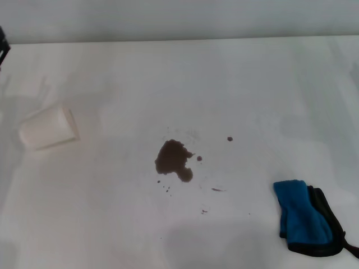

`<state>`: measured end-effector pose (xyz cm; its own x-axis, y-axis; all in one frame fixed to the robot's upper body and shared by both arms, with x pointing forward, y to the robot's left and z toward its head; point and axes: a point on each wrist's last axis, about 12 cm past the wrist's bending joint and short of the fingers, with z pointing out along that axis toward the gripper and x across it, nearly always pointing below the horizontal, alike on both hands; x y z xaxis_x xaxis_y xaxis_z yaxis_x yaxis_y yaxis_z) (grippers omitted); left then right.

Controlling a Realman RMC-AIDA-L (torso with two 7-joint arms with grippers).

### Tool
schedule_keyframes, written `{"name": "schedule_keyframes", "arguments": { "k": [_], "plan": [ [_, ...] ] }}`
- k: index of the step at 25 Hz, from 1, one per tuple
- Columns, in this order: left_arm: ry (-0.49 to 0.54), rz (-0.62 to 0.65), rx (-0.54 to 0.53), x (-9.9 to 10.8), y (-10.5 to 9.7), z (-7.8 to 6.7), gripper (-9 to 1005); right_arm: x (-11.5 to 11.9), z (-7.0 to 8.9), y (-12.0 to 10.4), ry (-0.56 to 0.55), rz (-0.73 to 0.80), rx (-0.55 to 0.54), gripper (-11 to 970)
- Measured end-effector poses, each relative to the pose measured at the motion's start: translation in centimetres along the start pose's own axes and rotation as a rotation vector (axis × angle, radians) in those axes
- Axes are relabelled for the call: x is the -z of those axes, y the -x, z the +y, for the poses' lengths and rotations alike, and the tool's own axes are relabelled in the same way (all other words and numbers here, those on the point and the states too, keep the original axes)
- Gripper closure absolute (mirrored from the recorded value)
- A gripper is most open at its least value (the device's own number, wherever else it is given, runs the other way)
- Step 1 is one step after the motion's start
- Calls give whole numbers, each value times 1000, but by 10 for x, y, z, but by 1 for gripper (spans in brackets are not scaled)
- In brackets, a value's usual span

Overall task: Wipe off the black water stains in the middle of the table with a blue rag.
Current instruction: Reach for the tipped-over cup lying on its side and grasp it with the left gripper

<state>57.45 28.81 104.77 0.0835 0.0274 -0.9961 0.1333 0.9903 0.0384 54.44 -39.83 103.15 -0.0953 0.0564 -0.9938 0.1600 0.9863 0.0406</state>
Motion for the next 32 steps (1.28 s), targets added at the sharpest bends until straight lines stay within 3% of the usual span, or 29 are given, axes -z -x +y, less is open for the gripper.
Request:
{"name": "schedule_keyframes", "arguments": {
  "k": [4,7,11,16,25,32],
  "plan": [
    [-126,24,76,-6,7,12,120,1,-3,1,-6,-5,3,85],
    [-221,82,156,-11,19,35,120,1,-3,1,-7,-7,2,85],
    [-283,185,126,-19,42,63,121,1,-3,1,-8,-7,-2,85],
    [-371,353,45,-27,83,85,122,-3,1,3,1,-13,-12,86],
    [-610,665,-189,-45,145,92,120,-7,10,8,27,-42,-26,87],
    [-735,911,-375,-56,156,77,120,-5,17,7,50,-63,-47,87]
  ]
}}
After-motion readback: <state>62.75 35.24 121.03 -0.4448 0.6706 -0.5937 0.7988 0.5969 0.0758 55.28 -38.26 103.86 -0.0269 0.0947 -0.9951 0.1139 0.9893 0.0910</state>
